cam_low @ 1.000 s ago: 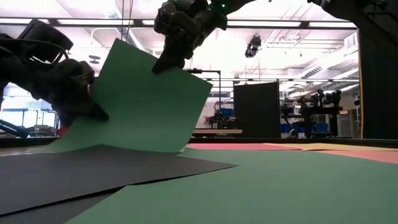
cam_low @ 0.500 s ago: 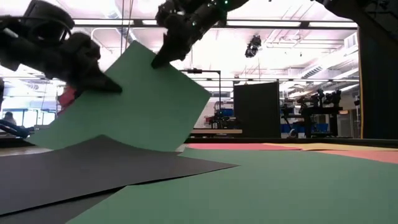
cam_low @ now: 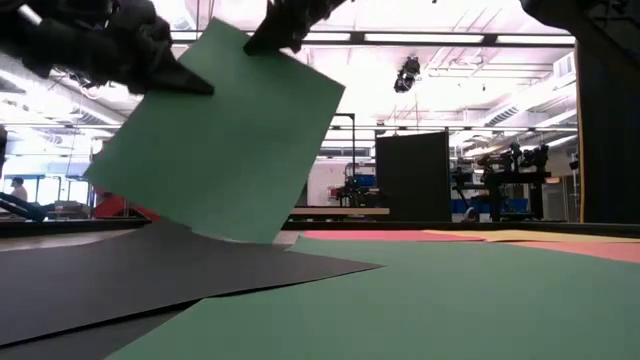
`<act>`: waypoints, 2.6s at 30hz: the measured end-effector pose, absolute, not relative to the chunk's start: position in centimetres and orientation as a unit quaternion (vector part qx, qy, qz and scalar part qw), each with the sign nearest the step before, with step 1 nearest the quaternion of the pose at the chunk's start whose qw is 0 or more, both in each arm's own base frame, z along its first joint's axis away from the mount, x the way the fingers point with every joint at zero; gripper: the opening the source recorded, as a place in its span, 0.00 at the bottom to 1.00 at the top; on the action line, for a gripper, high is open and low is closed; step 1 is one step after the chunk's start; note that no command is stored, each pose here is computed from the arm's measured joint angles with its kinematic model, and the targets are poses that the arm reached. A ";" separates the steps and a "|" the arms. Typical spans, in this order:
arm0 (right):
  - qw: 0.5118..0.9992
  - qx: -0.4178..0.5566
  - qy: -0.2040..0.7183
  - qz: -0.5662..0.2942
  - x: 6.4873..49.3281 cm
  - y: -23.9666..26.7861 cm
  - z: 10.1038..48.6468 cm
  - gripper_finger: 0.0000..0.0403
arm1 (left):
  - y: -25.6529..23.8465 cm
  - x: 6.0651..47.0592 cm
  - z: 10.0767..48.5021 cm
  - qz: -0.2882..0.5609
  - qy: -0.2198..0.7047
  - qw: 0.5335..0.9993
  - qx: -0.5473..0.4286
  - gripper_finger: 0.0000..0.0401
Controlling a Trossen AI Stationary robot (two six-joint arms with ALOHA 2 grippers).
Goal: Organize paper
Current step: Stack the green colored paper on top of the green colored papers
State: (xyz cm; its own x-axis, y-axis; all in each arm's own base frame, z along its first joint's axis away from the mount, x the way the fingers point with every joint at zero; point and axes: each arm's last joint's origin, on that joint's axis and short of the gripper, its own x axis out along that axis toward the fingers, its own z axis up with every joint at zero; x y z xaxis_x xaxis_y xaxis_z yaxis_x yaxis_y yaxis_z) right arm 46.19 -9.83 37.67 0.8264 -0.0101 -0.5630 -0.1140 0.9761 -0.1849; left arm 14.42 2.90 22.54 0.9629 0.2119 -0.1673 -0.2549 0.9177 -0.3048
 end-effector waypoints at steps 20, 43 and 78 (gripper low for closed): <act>0.903 -0.058 0.414 0.100 41.9 -5.7 38.8 0.00 | -0.3 20.0 26.9 0.030 0.071 0.958 -0.276 0.00; 0.847 0.030 0.494 0.195 43.4 -1.4 30.9 0.00 | -11.3 25.0 19.7 0.085 0.059 0.924 -0.369 0.00; 0.910 0.130 0.371 0.135 35.1 -2.9 25.9 0.22 | -13.6 27.3 14.4 0.119 0.079 0.887 -0.439 0.00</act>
State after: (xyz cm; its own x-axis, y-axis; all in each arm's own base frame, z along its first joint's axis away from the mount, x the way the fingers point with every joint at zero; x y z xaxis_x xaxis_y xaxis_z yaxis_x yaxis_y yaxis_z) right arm 35.08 -2.86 25.86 0.6884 0.3425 -0.6394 -0.1499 0.9296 0.3366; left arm 27.31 -13.61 14.37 0.9590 0.1418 -0.2454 -0.2812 0.5853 -0.7605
